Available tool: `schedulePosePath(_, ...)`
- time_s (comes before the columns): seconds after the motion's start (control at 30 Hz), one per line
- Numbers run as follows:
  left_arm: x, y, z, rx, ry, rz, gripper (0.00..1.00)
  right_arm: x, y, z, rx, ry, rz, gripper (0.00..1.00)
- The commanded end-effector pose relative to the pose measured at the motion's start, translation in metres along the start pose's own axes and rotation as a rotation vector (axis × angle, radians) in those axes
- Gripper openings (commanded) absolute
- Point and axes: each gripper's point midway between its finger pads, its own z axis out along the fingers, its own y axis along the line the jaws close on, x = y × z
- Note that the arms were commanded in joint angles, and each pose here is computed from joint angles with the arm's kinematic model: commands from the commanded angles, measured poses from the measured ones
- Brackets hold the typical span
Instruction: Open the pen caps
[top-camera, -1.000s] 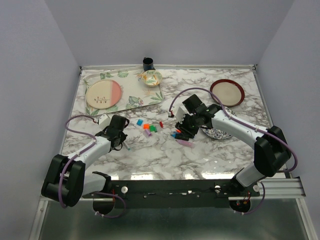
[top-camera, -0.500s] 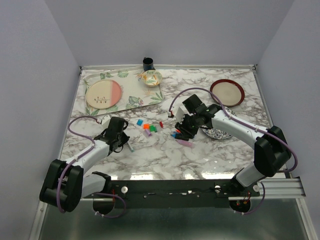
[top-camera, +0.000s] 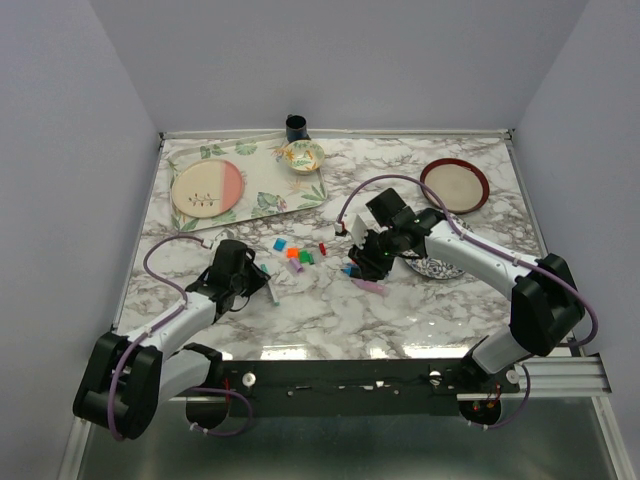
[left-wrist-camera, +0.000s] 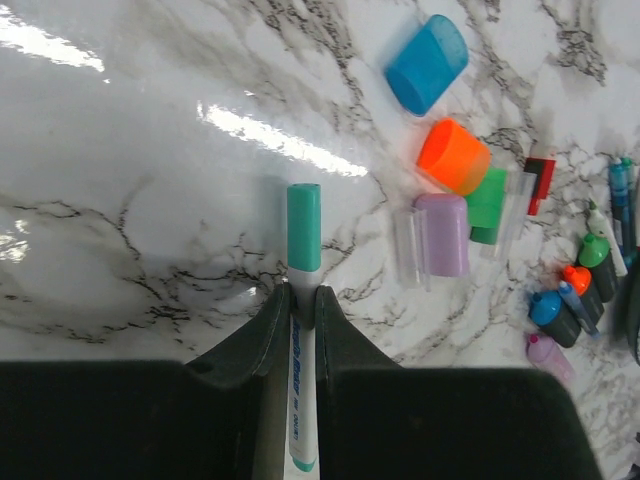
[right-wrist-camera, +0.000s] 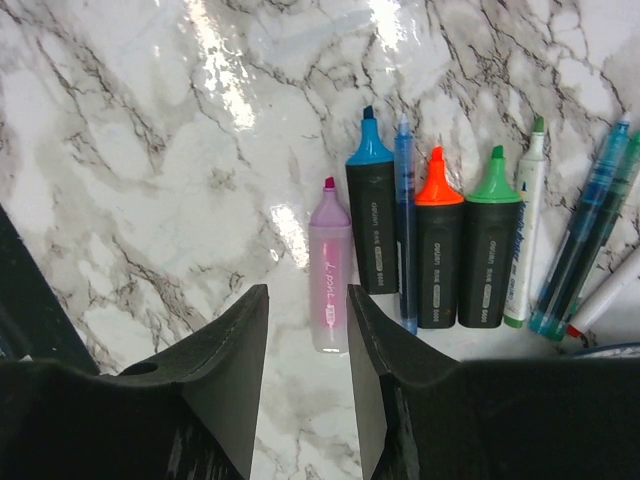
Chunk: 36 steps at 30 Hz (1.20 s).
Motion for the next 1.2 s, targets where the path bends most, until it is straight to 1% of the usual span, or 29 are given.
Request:
schedulePosePath(0.0,0.005,-0.044,-0.009,0.248,0.014,0.002,0.0,-0.011,0.028,-0.005,-0.149,-0.064,0.011,0.45)
schedulePosePath(0.03,-0.001,-0.06,-0.013,0.332,-0.016,-0.003,0.0,-0.014,0.031,-0.004,-0.171,-0.072,0.02,0.45)
schedulePosePath(0.1,0.006,-0.068,-0.017,0.39,-0.005,-0.03,0.0,-0.022,0.043,-0.006,-0.245,-0.107,0.031,0.45)
schedulePosePath(0.13,0.004,-0.08,-0.021,0.444,-0.02,-0.029,0.0,-0.027,0.047,-0.006,-0.271,-0.123,0.045,0.45)
schedulePosePath(0.17,0.004,-0.085,-0.023,0.469,-0.024,-0.051,0.0,-0.033,0.057,-0.009,-0.332,-0.151,0.054,0.45)
schedulePosePath(0.2,0.011,-0.091,-0.026,0.499,-0.012,-0.044,0.0,-0.038,0.062,-0.011,-0.366,-0.167,0.067,0.46)
schedulePosePath(0.23,0.007,-0.102,-0.031,0.544,-0.037,-0.049,0.0,-0.043,0.067,-0.012,-0.405,-0.181,0.095,0.46)
schedulePosePath(0.27,0.009,-0.109,-0.033,0.566,-0.04,-0.051,0.0,-0.052,0.077,-0.015,-0.485,-0.212,0.112,0.46)
schedulePosePath(0.3,0.017,-0.118,-0.038,0.595,-0.024,-0.054,0.0,-0.055,0.082,-0.016,-0.521,-0.221,0.127,0.46)
schedulePosePath(0.37,0.015,-0.133,-0.043,0.647,-0.055,-0.068,0.0,-0.06,0.089,-0.015,-0.596,-0.234,0.17,0.48)
schedulePosePath(0.47,0.019,-0.152,-0.051,0.714,-0.071,-0.107,0.0,-0.061,0.094,-0.011,-0.644,-0.242,0.214,0.52)
schedulePosePath(0.53,0.025,-0.164,-0.055,0.749,-0.058,-0.111,0.0,-0.062,0.093,-0.009,-0.663,-0.247,0.252,0.54)
schedulePosePath(0.6,0.024,-0.174,-0.056,0.761,-0.078,-0.118,0.0,-0.062,0.092,-0.009,-0.689,-0.257,0.29,0.57)
schedulePosePath(0.67,0.032,-0.18,-0.055,0.766,-0.063,-0.116,0.0,-0.066,0.088,-0.013,-0.722,-0.272,0.344,0.59)
schedulePosePath(0.77,0.038,-0.187,-0.054,0.771,-0.064,-0.116,0.0,-0.063,0.072,-0.011,-0.721,-0.288,0.441,0.64)
schedulePosePath(0.97,0.042,-0.197,-0.055,0.776,-0.079,-0.117,0.0,-0.057,0.056,0.0,-0.648,-0.268,0.539,0.65)
schedulePosePath(1.1,0.042,-0.203,-0.055,0.765,-0.096,-0.111,0.0,-0.056,0.057,0.003,-0.658,-0.256,0.572,0.65)
schedulePosePath(1.17,0.045,-0.204,-0.055,0.755,-0.104,-0.108,0.0,-0.056,0.056,0.004,-0.658,-0.255,0.584,0.63)
